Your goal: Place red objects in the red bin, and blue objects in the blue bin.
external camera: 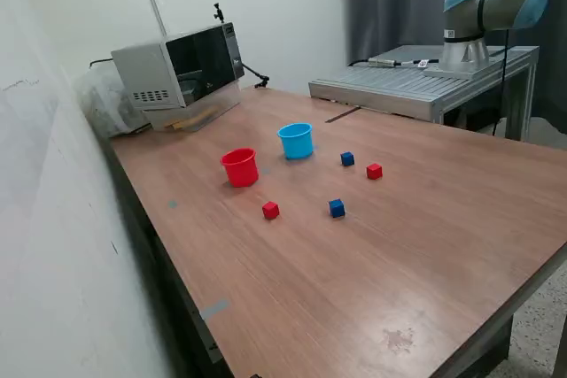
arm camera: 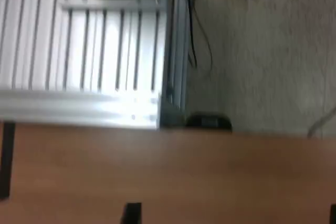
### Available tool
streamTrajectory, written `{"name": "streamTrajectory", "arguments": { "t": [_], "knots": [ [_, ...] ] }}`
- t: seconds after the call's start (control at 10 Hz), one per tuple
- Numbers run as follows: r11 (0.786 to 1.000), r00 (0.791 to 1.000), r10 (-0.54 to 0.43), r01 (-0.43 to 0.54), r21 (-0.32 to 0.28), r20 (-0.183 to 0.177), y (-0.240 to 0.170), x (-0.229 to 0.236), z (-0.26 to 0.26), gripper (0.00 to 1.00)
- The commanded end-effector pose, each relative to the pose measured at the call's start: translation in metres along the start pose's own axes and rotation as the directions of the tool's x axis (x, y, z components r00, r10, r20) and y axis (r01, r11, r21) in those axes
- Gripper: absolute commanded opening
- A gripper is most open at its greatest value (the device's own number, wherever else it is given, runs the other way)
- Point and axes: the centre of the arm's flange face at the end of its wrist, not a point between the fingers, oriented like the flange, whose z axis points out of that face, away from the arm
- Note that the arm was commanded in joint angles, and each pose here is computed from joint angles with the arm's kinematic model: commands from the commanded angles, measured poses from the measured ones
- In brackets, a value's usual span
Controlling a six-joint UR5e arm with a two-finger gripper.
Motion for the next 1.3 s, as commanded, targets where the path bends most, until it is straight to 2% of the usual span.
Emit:
{"name": "streamTrajectory", "arguments": {
  "t": [0.0,0.2,0.3,0.4,0.5,0.7,1.0,1.2],
  "knots": [
    [0.97,0.999,0.018,-0.028,-0.241,-0.044,0.04,0.003,-0.031,1.0],
    [0.94,0.997,0.039,-0.059,-0.336,-0.065,0.066,0.004,-0.034,1.0],
    [0.928,0.993,0.077,-0.103,-0.359,-0.088,0.081,0.005,-0.028,1.0],
    [0.917,0.979,0.167,-0.197,-0.347,-0.116,0.104,-0.008,-0.012,1.0],
    [0.922,0.973,0.199,-0.226,-0.316,-0.114,0.121,-0.01,0.024,1.0],
    [0.911,0.965,0.233,-0.261,-0.32,-0.124,0.151,-0.019,0.088,1.0],
    [0.901,0.938,0.323,-0.345,-0.263,-0.126,0.208,-0.058,0.176,1.0],
    [0.901,0.932,0.34,-0.361,-0.242,-0.123,0.231,-0.064,0.22,1.0]
  ]
}}
